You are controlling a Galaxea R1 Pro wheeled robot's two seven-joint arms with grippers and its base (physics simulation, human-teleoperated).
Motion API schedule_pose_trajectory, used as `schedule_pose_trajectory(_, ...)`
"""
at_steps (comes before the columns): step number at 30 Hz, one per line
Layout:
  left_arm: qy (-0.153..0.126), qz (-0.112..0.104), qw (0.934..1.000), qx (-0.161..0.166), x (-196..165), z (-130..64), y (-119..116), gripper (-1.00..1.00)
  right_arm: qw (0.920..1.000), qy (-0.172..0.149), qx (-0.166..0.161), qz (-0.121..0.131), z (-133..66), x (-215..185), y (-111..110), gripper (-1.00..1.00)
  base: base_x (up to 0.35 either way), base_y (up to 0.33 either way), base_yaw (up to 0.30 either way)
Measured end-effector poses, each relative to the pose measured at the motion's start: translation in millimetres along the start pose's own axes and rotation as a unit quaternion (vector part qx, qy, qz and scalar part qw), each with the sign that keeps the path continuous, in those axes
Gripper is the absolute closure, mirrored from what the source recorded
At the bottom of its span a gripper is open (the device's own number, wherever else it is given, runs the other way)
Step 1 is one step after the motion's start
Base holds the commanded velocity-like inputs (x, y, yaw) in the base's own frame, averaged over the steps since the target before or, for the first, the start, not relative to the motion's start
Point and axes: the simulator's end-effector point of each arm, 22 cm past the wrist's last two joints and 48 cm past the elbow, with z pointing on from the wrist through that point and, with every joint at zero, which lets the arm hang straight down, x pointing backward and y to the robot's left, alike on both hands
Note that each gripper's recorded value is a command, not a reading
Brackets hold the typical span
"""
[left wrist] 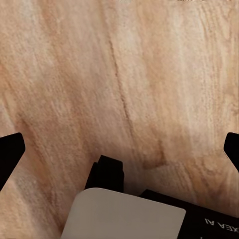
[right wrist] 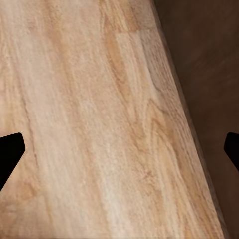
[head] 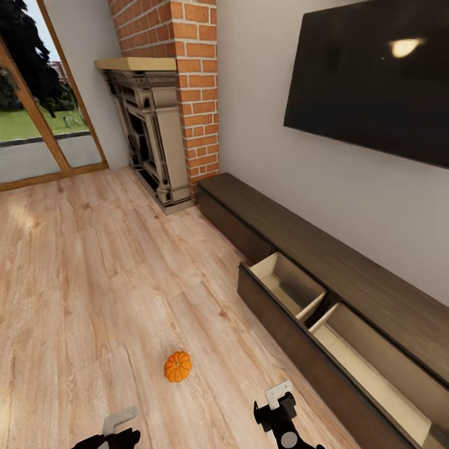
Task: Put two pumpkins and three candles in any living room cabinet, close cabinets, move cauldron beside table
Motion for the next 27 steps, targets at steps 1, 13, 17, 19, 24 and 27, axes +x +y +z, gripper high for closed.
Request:
schedule_pose_trajectory(1,-0.001,0.0,1.0,0.0,-1,-0.3,0,-1.0,1.0,0.0,0.0,0.0,-0.2,-1,0,-1.0,0.086,-0.153,0.194)
schedule_pose_trajectory(13,-0.008,-0.001,1.0,0.005,-7,-3.7,-3,-1.0,1.0,-0.007,0.005,0.0,-2.0,-8,-3,-1.0,0.174,-0.218,0.205)
schedule_pose_trajectory(17,-0.01,-0.001,0.9999,0.006,-9,-4.8,-4,-1.0,0.9999,-0.01,0.006,0.0,-2.6,-10,-4,-1.0,0.21,-0.254,0.208)
schedule_pose_trajectory(19,-0.011,-0.001,0.9999,0.007,-10,-5.4,-4,-1.0,0.9998,-0.011,0.014,0.0,-3.0,-11,-8,-1.0,0.21,-0.255,0.209)
schedule_pose_trajectory(24,-0.014,-0.002,0.9999,0.008,-12,-6.8,-5,-1.0,0.9993,-0.014,0.035,0.0,-4.5,-15,-16,-1.0,0.21,-0.256,0.21)
schedule_pose_trajectory(27,-0.016,-0.002,0.9998,0.008,-14,-7.6,-5,-1.0,0.9992,-0.016,0.036,-0.001,-5.1,-17,-16,-1.0,0.21,-0.256,0.213)
